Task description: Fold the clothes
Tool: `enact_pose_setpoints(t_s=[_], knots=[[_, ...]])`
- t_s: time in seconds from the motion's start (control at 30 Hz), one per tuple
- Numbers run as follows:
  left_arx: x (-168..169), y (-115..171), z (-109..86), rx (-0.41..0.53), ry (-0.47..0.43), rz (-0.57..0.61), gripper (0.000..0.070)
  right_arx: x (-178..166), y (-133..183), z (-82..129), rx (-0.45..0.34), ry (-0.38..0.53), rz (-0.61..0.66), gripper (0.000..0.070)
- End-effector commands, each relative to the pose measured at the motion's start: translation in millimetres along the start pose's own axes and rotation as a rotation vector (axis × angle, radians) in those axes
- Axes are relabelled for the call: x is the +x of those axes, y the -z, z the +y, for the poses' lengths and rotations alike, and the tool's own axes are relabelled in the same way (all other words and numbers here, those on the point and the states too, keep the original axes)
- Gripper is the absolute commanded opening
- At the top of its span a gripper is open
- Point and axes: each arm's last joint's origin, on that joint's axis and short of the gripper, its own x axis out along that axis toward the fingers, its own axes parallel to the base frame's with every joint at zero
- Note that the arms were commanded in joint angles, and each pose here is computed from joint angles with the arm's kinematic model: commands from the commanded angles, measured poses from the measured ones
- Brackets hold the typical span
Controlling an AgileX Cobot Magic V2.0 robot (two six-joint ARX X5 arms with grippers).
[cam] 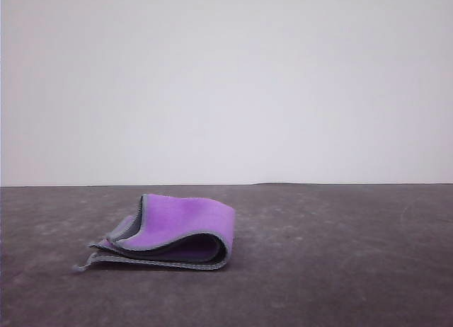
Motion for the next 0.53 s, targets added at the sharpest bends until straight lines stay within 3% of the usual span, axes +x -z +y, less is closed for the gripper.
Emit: enact_pose_setpoints(t_s=[0.0, 0.5], knots=[[1.8, 6.9, 1.2, -0.002, -0.007, 0.023, 0.0016, 0.4, 0.3, 0.0, -0.001, 0.002, -0.009, 0.001], [1.8, 6.9, 1.2, -0.002, -0.007, 0.023, 0.0016, 0.4, 0.3, 0.0, -0.001, 0.002, -0.009, 0.001]])
